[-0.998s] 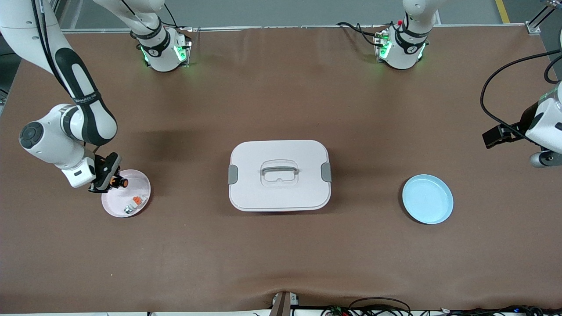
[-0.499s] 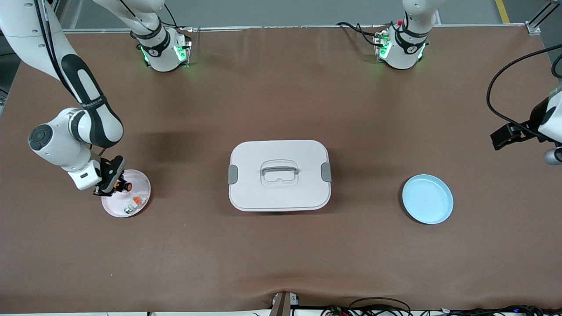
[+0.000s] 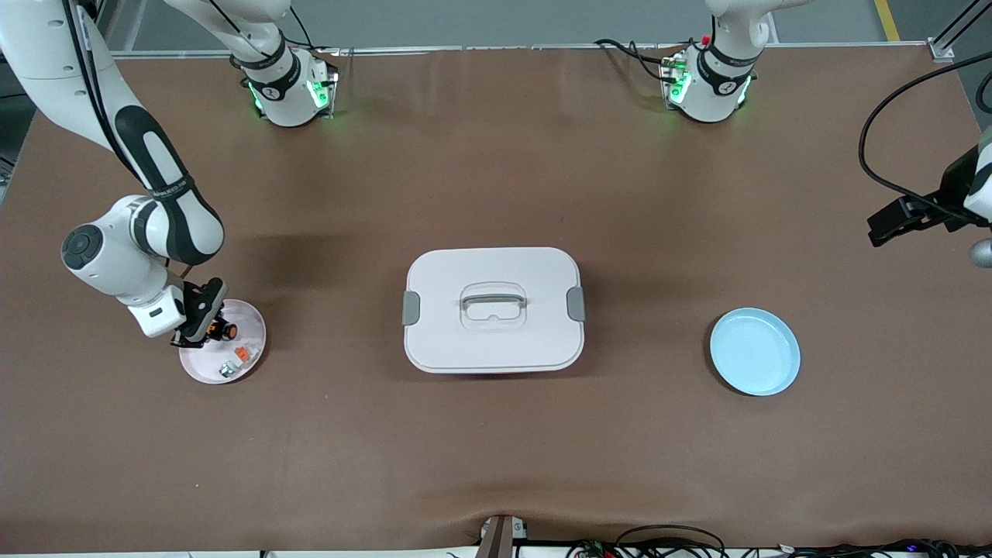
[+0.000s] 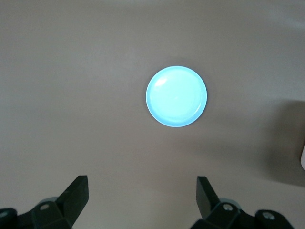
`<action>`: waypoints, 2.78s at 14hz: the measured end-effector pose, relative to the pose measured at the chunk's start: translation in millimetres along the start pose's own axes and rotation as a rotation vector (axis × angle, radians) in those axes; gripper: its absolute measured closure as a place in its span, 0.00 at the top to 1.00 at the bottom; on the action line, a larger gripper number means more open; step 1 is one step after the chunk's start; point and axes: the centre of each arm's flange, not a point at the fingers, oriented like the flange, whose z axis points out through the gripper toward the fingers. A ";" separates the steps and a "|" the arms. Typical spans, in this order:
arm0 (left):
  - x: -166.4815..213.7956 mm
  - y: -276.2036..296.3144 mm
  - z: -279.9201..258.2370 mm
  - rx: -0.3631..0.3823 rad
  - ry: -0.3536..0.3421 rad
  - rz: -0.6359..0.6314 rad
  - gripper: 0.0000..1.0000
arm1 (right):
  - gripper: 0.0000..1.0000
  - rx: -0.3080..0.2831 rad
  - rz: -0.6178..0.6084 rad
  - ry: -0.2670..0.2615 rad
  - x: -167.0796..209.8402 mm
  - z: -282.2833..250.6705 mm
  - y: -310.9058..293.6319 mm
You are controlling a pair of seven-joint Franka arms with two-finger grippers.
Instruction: Transfer orange switch to right arm and place
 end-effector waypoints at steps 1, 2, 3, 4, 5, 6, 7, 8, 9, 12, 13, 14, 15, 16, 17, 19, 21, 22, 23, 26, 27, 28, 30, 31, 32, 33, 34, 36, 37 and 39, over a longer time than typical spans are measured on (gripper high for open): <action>-6.1 0.6 0.3 0.001 0.010 0.006 1.00 | 0.36 -0.001 0.000 0.000 0.0 0.1 0.2; -12.6 3.1 -0.3 0.004 0.013 0.011 1.00 | 0.36 -0.002 0.000 0.000 0.1 0.2 0.3; -18.1 6.1 -1.4 0.004 0.012 0.017 1.00 | 0.36 -0.002 0.000 0.000 0.2 0.2 0.5; -21.8 9.6 -2.1 -0.003 0.009 0.022 1.00 | 0.36 -0.002 0.000 0.000 0.3 0.2 0.6; -24.1 13.2 -2.3 -0.017 0.006 0.026 1.00 | 0.36 -0.002 0.001 0.001 0.3 0.2 0.7; -25.2 15.8 -1.7 -0.030 0.001 0.027 1.00 | 0.37 -0.002 0.002 0.001 0.2 0.4 0.7; -25.6 17.3 -0.6 -0.039 -0.003 0.029 1.00 | 0.41 0.000 0.003 0.001 0.0 1.5 0.3; -26.0 18.9 -0.3 -0.048 -0.006 0.035 1.00 | 0.52 0.004 0.004 0.000 -0.3 3.7 -0.5; -26.6 21.9 -1.2 -0.056 -0.005 0.047 1.00 | 0.60 0.007 0.004 0.000 -0.5 5.9 -1.2; -31.1 29.7 -2.7 -0.055 -0.018 0.067 1.00 | 0.91 0.011 0.005 0.000 -0.8 8.1 -1.8; -32.4 29.3 -1.8 -0.053 -0.029 0.077 1.00 | 0.99 0.010 0.006 0.000 -0.7 7.8 -1.4; -33.0 28.7 -1.1 -0.052 -0.035 0.089 1.00 | 1.00 0.009 0.006 0.000 -0.6 7.6 -1.1; -33.1 27.8 -0.8 -0.051 -0.038 0.094 1.00 | 1.00 0.008 0.008 0.000 -0.6 7.3 -0.8; -33.0 26.9 -0.6 -0.051 -0.039 0.095 1.00 | 1.00 0.010 0.009 0.000 -0.5 7.2 -0.6; -32.9 26.1 -0.4 -0.051 -0.040 0.095 1.00 | 1.00 0.015 0.011 0.001 -0.4 7.2 -0.5; -32.7 23.7 0.0 -0.050 -0.043 0.092 1.00 | 1.00 0.052 0.037 0.004 1.2 5.0 2.6; -32.2 20.0 0.7 -0.050 -0.046 0.085 1.00 | 1.00 0.112 0.118 0.005 5.0 -5.2 10.9; -32.1 18.0 0.8 -0.049 -0.049 0.082 1.00 | 1.00 0.138 0.162 0.005 8.3 -15.1 17.7; -32.4 17.0 -0.3 -0.049 -0.050 0.080 1.00 | 1.00 0.155 0.192 0.006 11.9 -27.5 25.7; -33.2 16.4 -11.6 -0.051 -0.038 0.080 1.00 | 1.00 0.169 0.281 0.008 20.4 -64.6 49.0; -33.3 16.0 -11.5 -0.050 -0.041 0.079 1.00 | 1.00 0.167 0.327 0.007 22.1 -73.8 55.2; -33.1 15.8 -10.5 -0.050 -0.044 0.079 1.00 | 1.00 0.174 0.386 0.003 23.4 -81.4 60.1; -33.6 15.2 -9.1 -0.049 -0.054 0.078 1.00 | 1.00 0.201 0.515 -0.014 24.4 -94.5 67.0; -34.4 14.3 -8.4 -0.047 -0.062 0.077 1.00 | 1.00 0.209 0.585 -0.023 23.9 -102.3 70.4; -35.0 12.6 -7.6 -0.045 -0.071 0.074 1.00 | 1.00 0.211 0.654 -0.031 22.9 -110.5 73.3; -35.2 9.1 -6.6 -0.044 -0.079 0.067 1.00 | 1.00 0.207 0.720 -0.036 22.3 -120.3 75.4; -34.9 4.1 -5.5 -0.043 -0.085 0.059 1.00 | 1.00 0.203 0.776 -0.040 22.2 -131.0 76.5; -34.2 -2.6 -3.8 -0.042 -0.093 0.046 1.00 | 1.00 0.186 0.862 -0.041 22.3 -154.7 77.5; -33.9 -3.5 -3.2 -0.042 -0.094 0.045 1.00 | 1.00 0.178 0.901 -0.041 20.8 -165.5 77.5; -33.4 -3.7 -1.8 -0.042 -0.097 0.044 1.00 | 1.00 0.172 1.016 -0.052 16.7 -184.8 75.9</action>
